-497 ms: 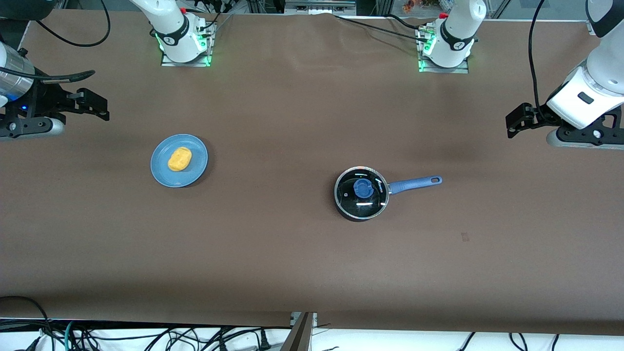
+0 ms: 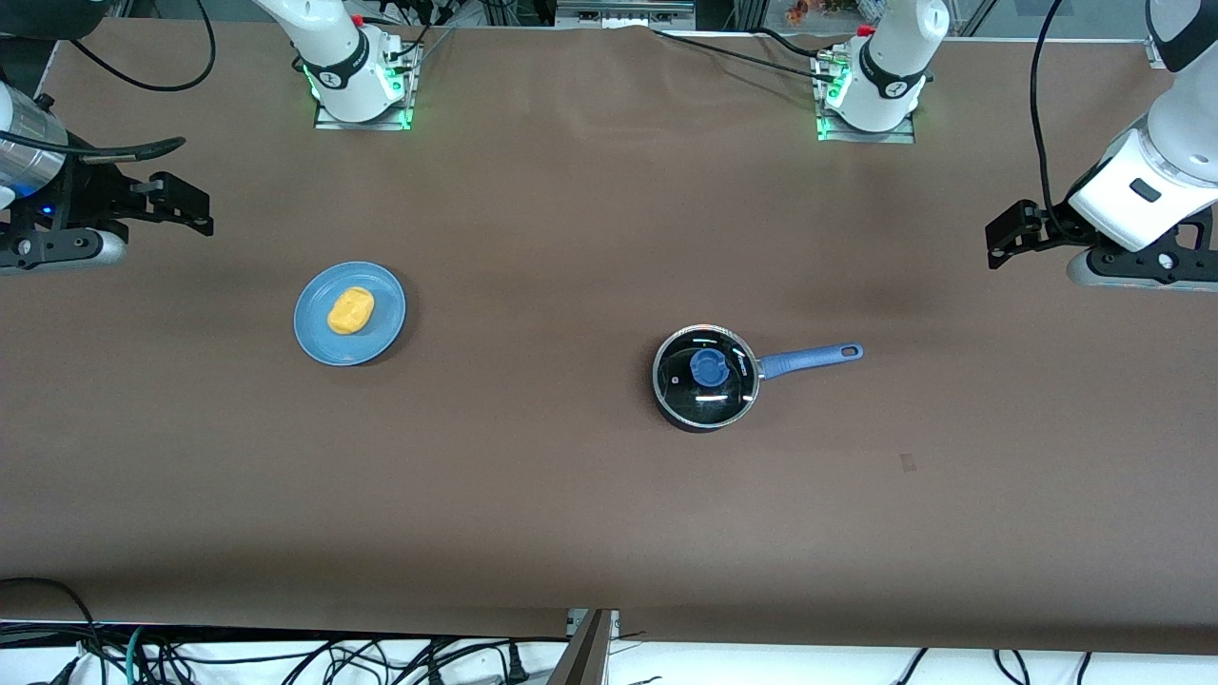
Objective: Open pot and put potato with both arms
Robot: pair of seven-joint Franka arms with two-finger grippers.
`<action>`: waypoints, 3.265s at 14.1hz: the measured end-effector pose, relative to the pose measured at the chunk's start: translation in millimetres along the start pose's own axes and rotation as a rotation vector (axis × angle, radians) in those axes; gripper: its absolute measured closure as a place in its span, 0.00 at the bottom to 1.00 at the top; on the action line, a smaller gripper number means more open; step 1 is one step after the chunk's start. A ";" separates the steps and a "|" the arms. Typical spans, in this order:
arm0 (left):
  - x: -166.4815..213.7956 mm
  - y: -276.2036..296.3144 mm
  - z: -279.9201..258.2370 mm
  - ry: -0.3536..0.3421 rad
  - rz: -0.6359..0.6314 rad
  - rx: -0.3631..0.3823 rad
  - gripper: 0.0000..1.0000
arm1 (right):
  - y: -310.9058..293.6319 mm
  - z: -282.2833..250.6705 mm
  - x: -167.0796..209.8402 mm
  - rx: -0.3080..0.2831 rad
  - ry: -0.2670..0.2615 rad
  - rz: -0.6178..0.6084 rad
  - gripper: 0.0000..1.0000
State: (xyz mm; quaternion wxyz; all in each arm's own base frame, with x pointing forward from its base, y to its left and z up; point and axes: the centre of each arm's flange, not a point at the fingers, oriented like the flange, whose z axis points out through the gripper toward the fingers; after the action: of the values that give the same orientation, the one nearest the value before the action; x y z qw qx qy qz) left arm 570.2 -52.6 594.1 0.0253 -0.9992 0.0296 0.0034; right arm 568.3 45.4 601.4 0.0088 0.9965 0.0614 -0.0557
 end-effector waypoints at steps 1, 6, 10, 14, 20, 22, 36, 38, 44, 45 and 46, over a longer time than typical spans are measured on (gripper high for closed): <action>-0.1 0.6 -0.9 0.002 0.001 -0.001 0.00 | 0.0 0.0 0.0 0.000 0.000 0.000 0.00; 7.7 30.9 16.1 -0.025 0.052 -0.020 0.00 | 0.0 0.0 0.3 0.000 0.002 0.000 0.00; 5.1 25.4 1.8 -0.037 0.044 -0.019 0.00 | 0.1 0.2 0.5 0.000 0.002 0.000 0.00; 3.0 32.6 9.7 -0.090 0.058 -0.018 0.00 | 0.3 0.2 0.6 0.000 0.002 0.000 0.00; 12.5 46.7 49.7 -0.197 -0.027 -0.138 0.00 | 1.4 0.2 0.7 0.000 0.003 0.002 0.00; 17.3 68.1 74.9 -0.245 -0.087 -0.196 0.00 | 1.7 0.4 0.8 0.000 0.003 0.003 0.00; 28.5 322.1 276.4 -0.116 -0.289 -0.157 0.00 | 4.2 90.5 52.4 0.007 -0.116 -0.004 0.00; 33.0 319.5 286.9 -0.089 -0.265 -0.122 0.00 | 3.4 104.2 60.6 0.008 -0.123 -0.006 0.00; 46.2 317.9 276.8 -0.059 -0.316 -0.131 0.00 | 2.5 152.7 79.1 -0.001 -0.170 0.170 0.00; 48.2 318.0 278.7 -0.059 -0.321 -0.130 0.00 | -1.0 170.4 83.5 -0.005 -0.170 0.215 0.00; 49.5 317.5 282.9 -0.061 -0.327 -0.125 0.00 | -5.8 193.1 86.5 -0.008 -0.170 0.255 0.00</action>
State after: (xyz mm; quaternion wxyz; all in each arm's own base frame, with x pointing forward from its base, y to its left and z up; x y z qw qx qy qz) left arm 599.3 -357.7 295.2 -0.0360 -0.9898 -0.1342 0.0314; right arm 631.7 57.0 399.8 0.0248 0.9878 -0.0667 -0.1382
